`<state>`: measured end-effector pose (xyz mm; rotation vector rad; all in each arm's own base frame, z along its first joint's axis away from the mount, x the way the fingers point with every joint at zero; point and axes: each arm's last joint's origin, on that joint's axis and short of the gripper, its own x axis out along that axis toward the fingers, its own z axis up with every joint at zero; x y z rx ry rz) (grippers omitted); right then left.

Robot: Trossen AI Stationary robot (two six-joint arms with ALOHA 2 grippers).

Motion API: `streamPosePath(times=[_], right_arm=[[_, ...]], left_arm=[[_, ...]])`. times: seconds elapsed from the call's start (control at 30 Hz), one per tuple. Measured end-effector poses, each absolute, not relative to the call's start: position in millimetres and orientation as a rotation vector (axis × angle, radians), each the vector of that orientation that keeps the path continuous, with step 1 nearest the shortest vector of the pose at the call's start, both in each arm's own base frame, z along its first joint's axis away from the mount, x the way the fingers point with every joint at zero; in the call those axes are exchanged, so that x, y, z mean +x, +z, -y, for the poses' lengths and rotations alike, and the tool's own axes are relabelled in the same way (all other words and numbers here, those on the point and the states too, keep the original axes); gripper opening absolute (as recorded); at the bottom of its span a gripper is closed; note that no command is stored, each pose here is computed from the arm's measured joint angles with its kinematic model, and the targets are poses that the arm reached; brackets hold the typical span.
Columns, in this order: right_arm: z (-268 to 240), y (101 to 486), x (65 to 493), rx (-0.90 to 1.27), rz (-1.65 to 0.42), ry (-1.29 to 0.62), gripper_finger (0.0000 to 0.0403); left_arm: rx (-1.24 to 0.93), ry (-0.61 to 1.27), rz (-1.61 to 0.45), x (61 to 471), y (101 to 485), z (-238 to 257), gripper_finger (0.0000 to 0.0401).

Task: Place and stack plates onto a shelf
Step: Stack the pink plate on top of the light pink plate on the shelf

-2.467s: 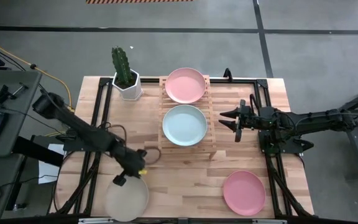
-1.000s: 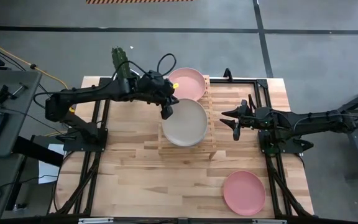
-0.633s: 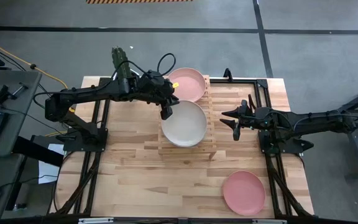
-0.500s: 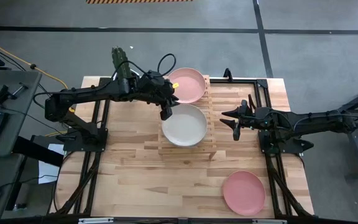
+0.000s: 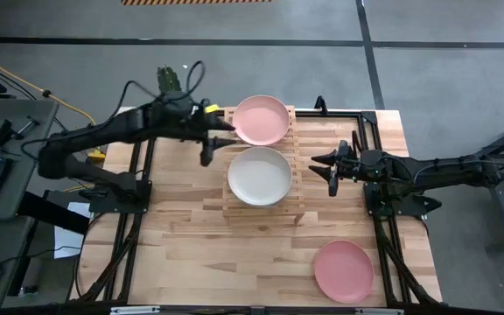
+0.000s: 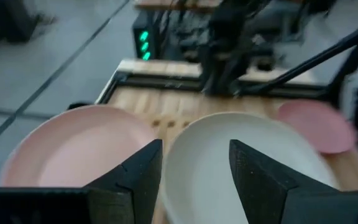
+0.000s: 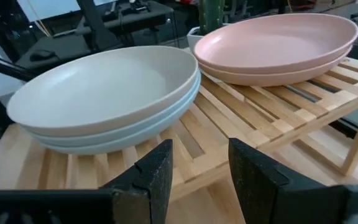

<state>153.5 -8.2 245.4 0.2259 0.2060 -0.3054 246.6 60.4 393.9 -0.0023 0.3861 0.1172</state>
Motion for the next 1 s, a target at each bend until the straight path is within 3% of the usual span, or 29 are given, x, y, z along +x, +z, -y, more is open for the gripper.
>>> streamPosePath(times=[0.2,0.43,0.67,1.0], right_arm=[[5.1,241.9,153.0,0.320,-0.252,-0.227,0.0138],[-12.7,230.2,148.7,0.600,-0.686,-0.154,0.0138],[-50.1,201.7,152.3,0.858,-1.103,-0.088,0.0138],[-90.9,176.1,152.1,0.791,-1.340,-0.071,0.0138]], left_arm=[[-0.047,0.025,-0.116,216.6,336.1,-41.2,0.0169],[-0.083,-0.062,0.100,190.2,266.9,-22.3,0.0169],[-0.067,-0.083,0.213,180.8,251.4,-17.4,0.0170],[-0.068,-0.081,0.198,181.3,249.8,-17.5,0.0170]])
